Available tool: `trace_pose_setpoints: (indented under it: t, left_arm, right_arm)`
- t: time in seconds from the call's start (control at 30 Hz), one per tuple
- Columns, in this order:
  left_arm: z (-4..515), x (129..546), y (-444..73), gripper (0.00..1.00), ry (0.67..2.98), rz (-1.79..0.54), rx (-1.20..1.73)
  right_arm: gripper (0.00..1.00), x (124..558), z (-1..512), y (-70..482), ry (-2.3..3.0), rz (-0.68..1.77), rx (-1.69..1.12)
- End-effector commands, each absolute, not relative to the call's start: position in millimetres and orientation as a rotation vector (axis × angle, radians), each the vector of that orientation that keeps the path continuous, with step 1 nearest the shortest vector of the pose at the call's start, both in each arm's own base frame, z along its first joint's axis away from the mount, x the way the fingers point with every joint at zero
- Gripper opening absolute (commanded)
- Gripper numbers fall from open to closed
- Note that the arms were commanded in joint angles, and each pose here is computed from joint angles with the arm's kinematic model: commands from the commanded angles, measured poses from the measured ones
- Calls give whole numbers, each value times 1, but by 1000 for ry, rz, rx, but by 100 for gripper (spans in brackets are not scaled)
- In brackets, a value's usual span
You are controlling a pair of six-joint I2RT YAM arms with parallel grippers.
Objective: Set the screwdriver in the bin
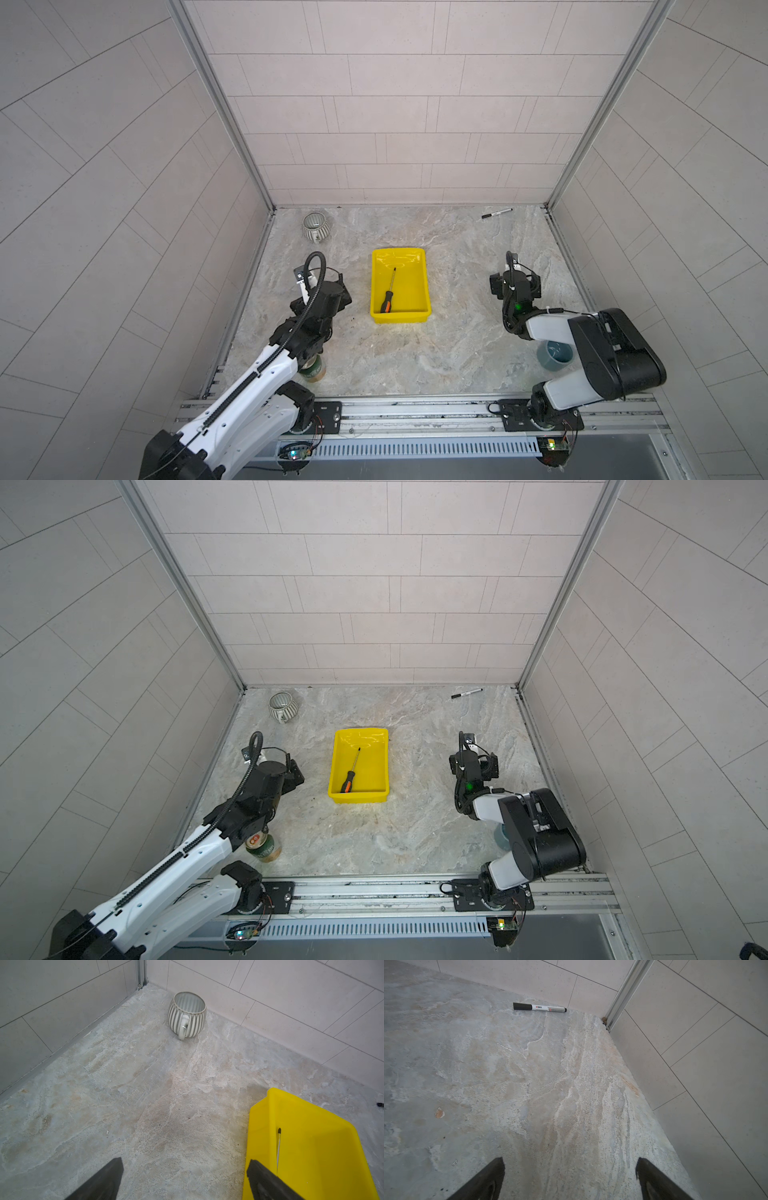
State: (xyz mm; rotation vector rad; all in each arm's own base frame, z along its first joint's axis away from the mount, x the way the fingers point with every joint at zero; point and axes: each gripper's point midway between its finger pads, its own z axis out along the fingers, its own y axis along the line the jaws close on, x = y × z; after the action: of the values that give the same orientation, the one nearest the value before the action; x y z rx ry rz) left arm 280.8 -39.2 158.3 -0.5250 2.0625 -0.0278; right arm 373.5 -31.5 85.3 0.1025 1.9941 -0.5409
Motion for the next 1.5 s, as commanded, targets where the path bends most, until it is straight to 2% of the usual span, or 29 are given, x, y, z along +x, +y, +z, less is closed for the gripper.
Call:
trace_pose_setpoints:
  t: [0.0,0.13,0.27,0.37,0.63,0.77,0.83,1.03,1.27,1.47]
  left_arm:
    - [166,284,-37,100,2051,-8,-551]
    - [171,286,-25,100,2026,94,-563]
    - [186,289,-4,100,1896,232,-599]
    - [204,298,-2,100,1859,287,-536]
    - [204,337,6,100,1946,283,-418]
    - [194,358,39,100,1931,326,-464]
    - [191,368,48,100,1946,361,-396]
    - [162,384,46,100,2051,330,-237]
    - [133,397,23,100,1990,166,-152]
    - [110,403,24,100,2040,180,-146]
  right_arm:
    - [100,386,109,-29,1887,-501,116]
    - [100,388,106,-31,1897,-456,125]
    - [100,387,94,-36,1899,-362,158]
    - [100,388,93,-34,1901,-358,126]
    - [99,388,94,-34,1885,-355,128]
    - [100,388,94,-34,1886,-355,128]
    - [99,388,94,-34,1887,-356,129]
    - [99,388,94,-34,1886,-357,129]
    - [100,388,94,-34,1886,-356,128]
    - [99,388,94,-34,1886,-356,129]
